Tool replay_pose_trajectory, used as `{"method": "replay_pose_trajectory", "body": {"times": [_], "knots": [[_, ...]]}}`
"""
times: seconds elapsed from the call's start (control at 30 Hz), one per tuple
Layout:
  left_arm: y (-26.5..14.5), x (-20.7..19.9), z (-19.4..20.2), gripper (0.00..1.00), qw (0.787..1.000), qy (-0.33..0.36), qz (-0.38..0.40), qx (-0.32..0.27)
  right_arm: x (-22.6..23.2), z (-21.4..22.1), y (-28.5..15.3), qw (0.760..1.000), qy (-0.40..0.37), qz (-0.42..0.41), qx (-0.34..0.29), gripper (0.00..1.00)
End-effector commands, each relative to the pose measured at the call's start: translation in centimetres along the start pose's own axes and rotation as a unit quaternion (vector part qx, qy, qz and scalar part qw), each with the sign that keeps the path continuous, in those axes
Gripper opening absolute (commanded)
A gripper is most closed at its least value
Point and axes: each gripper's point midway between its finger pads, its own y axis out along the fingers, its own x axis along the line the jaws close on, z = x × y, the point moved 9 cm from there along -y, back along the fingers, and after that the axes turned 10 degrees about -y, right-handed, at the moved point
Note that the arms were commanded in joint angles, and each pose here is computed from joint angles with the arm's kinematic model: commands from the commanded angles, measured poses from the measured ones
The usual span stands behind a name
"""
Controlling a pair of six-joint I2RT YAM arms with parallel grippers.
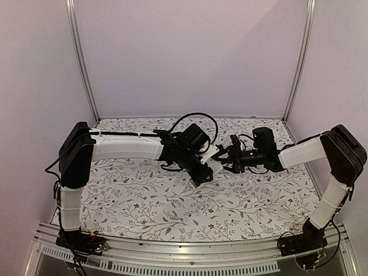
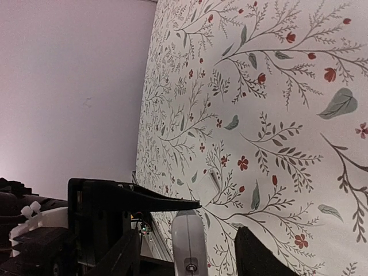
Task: Load the batteries into the remote control
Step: Pass from the right arm to the left, then place the remote control without the battery cover at the center of the board.
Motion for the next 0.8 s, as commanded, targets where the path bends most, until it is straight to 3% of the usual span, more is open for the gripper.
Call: {"method": "replay_pose_trajectory", "body": {"times": [0.0, 0.33, 0.77], "knots": [[0.8, 1.6, 0.4, 0.33, 0.996, 0.069, 0.002, 0.049, -2.7, -0.1, -2.5, 0.999, 0.035, 0.021, -0.021, 0.61], [4.0, 3.1, 1.1, 0.36, 0.967, 0.184, 0.008, 0.175, -4.4, 0.2, -6.0, 0.997, 0.048, 0.043, -0.051, 0.65], [5.2, 3.1, 1.0, 0.52, 0.944, 0.263, 0.072, 0.185, -4.0, 0.6, -6.9, 0.997, 0.036, 0.04, -0.055, 0.65]]}}
